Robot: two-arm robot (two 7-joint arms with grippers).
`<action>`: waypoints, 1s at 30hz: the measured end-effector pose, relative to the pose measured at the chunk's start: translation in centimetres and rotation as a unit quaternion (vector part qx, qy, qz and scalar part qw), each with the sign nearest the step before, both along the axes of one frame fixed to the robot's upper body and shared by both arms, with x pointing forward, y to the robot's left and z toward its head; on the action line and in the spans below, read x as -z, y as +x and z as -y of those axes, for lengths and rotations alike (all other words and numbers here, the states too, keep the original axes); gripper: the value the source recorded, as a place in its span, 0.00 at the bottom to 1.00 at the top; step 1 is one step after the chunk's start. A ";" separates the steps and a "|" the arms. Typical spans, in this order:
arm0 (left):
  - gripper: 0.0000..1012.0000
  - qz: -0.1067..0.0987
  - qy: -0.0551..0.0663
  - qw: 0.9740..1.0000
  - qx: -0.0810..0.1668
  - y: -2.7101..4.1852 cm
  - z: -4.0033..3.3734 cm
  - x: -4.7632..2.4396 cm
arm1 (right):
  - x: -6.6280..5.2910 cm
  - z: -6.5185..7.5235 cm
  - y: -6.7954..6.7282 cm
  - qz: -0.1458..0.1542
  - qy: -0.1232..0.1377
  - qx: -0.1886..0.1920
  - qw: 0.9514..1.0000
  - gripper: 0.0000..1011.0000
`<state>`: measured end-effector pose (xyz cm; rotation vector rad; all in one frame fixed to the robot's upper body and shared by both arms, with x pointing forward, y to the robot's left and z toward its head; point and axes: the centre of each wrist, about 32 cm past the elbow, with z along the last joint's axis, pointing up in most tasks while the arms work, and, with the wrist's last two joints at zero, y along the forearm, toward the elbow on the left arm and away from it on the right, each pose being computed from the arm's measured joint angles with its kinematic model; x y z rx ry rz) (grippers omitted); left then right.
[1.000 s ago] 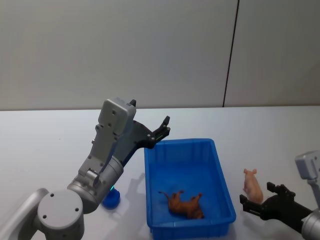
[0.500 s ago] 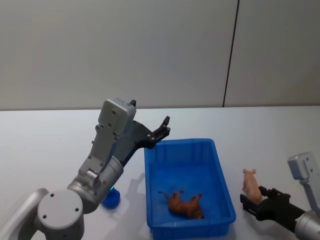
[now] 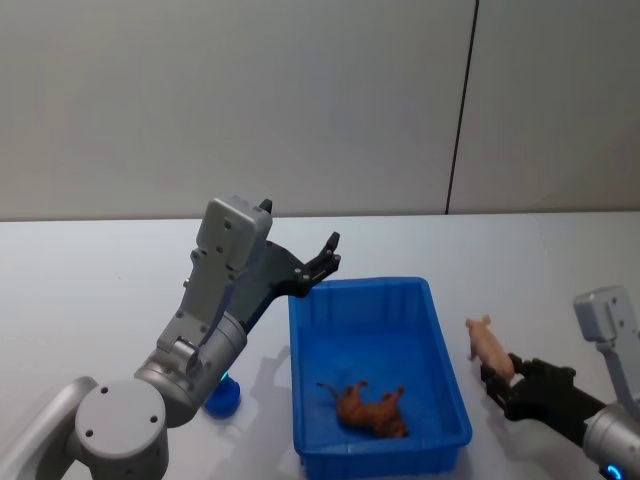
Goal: Pick up the two dolls from the table and place them into the box.
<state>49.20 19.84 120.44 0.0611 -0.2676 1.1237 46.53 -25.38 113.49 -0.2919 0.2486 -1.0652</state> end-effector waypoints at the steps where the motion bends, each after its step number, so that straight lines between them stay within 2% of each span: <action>1: 0.99 0.000 0.000 1.000 0.000 0.00 0.00 0.00 | -0.1 -0.1 0.0 0.005 0.001 0.000 1.000 0.37; 10: 0.99 0.000 0.000 1.000 0.000 0.00 0.00 0.00 | -1.9 -0.7 0.4 0.054 0.012 -0.011 0.998 0.37; 13: 0.99 0.000 0.000 1.000 0.000 0.00 0.00 0.00 | -2.9 -1.1 0.6 0.077 0.019 -0.025 0.997 0.37; 19: 0.99 0.000 0.000 1.000 0.000 0.00 0.00 0.00 | -4.2 -1.9 0.9 0.106 0.033 -0.056 0.992 0.37; 28: 0.99 0.000 0.000 1.000 0.000 0.00 0.00 0.00 | -5.3 -3.5 1.3 0.121 0.052 -0.108 0.985 0.38; 30: 0.99 0.000 0.000 1.000 0.000 0.00 0.00 0.00 | -5.4 -4.0 1.4 0.120 0.056 -0.124 0.983 0.43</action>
